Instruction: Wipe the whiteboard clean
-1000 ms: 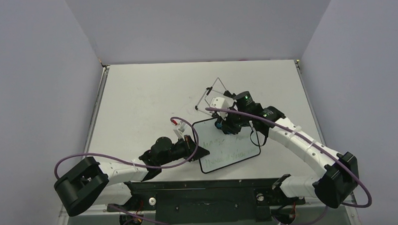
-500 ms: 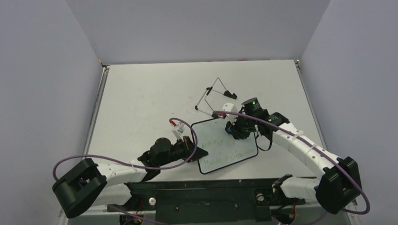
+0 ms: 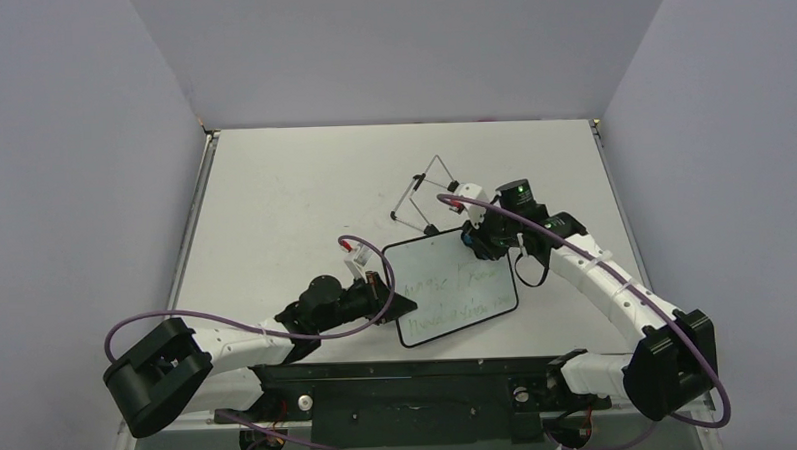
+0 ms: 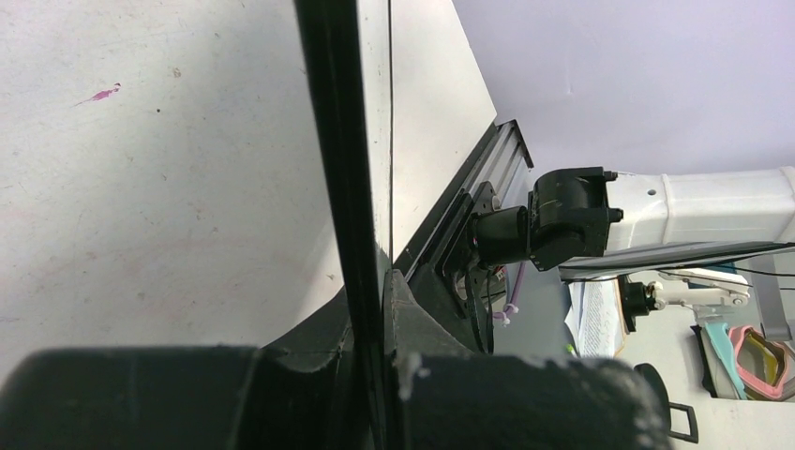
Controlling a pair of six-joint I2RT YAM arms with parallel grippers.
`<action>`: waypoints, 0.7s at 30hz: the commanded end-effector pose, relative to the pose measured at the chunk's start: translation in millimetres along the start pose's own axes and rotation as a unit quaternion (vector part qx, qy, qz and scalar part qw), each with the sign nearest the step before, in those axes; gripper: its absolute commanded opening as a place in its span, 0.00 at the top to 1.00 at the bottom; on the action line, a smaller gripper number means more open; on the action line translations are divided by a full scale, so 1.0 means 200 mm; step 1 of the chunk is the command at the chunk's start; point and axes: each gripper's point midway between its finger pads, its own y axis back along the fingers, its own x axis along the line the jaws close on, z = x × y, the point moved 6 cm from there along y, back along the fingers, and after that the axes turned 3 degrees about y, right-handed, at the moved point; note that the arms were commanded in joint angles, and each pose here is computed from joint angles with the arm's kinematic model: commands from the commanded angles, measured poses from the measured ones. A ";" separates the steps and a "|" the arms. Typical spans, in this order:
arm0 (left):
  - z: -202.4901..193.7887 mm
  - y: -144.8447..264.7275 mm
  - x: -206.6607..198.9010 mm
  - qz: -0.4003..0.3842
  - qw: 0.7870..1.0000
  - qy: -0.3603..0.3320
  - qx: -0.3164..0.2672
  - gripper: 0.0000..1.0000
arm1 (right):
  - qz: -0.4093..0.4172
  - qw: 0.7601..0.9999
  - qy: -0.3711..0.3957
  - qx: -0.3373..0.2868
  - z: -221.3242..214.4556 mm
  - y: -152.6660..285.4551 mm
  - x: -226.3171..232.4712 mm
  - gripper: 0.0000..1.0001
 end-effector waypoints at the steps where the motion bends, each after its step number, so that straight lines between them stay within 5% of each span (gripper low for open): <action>1: 0.15 0.01 -0.24 -0.105 0.992 -0.037 -0.059 1.00 | -0.044 0.998 -0.007 0.036 -0.11 -0.01 -0.06 1.00; 12: 0.14 0.00 -0.23 -0.104 0.992 -0.037 -0.059 1.00 | 0.073 0.994 0.074 -0.033 0.07 0.02 0.19 1.00; 21: 0.14 0.01 -0.23 -0.104 0.992 -0.038 -0.059 1.00 | -0.105 0.994 -0.021 0.022 -0.02 0.02 -0.14 1.00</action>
